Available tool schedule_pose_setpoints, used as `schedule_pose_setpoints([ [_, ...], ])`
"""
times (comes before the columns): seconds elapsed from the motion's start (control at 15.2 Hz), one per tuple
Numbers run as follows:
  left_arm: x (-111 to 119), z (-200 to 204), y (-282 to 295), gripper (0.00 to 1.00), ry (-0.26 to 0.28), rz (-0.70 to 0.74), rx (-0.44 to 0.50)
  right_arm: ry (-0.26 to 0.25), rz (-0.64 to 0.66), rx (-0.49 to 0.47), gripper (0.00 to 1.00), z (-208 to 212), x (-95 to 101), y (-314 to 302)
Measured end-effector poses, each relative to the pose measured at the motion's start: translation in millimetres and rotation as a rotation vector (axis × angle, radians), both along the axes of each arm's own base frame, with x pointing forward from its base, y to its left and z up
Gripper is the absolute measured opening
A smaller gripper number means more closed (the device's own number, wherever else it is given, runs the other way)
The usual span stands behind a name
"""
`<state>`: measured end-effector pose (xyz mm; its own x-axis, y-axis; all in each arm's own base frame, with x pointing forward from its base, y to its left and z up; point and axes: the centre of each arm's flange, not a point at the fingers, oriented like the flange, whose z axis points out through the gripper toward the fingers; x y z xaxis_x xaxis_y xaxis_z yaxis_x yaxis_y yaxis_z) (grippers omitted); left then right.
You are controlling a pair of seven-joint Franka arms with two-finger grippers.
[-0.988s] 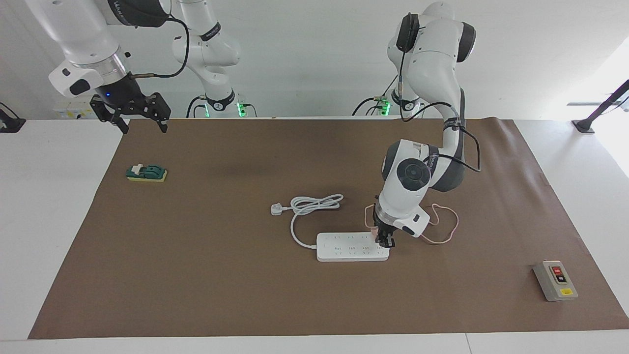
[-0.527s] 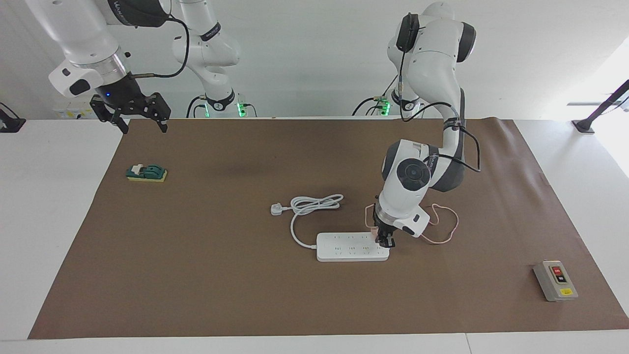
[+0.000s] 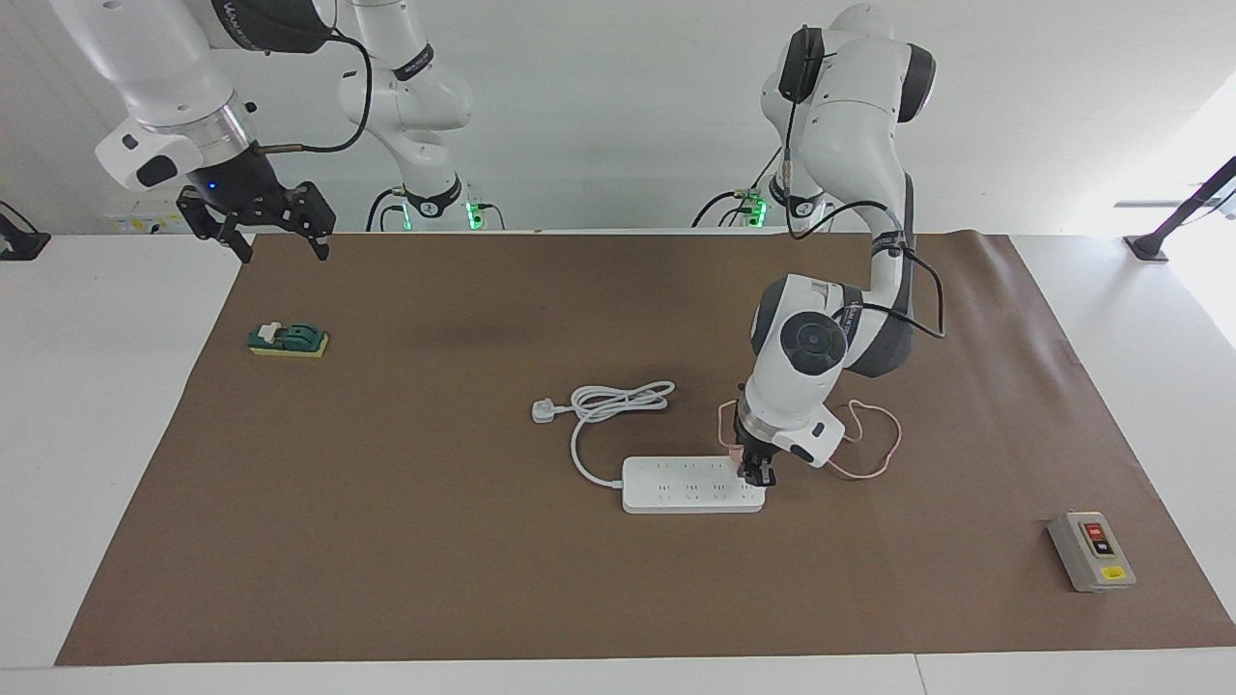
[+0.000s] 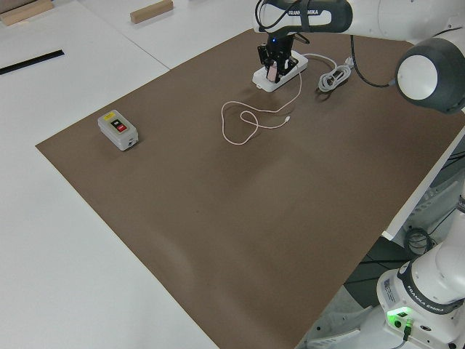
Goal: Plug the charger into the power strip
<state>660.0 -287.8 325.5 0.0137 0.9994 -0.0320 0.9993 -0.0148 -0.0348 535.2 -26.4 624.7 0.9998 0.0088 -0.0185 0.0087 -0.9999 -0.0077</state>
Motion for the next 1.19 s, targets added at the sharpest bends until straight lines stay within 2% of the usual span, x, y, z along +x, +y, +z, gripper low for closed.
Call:
schedule_pose_setpoints([
  [0.46,-1.9,-1.2,-3.9,0.32,-0.014,-0.035,0.024,0.000,0.000,0.000,1.00,0.0,0.0,0.0],
  [0.92,-11.5,-2.3,-13.9,0.32,-0.068,-0.049,0.083,0.000,0.000,0.000,1.00,0.0,0.0,0.0],
  [1.19,-11.8,-2.4,-13.1,0.32,-0.072,-0.048,0.082,0.000,0.000,0.000,1.00,0.0,0.0,0.0],
])
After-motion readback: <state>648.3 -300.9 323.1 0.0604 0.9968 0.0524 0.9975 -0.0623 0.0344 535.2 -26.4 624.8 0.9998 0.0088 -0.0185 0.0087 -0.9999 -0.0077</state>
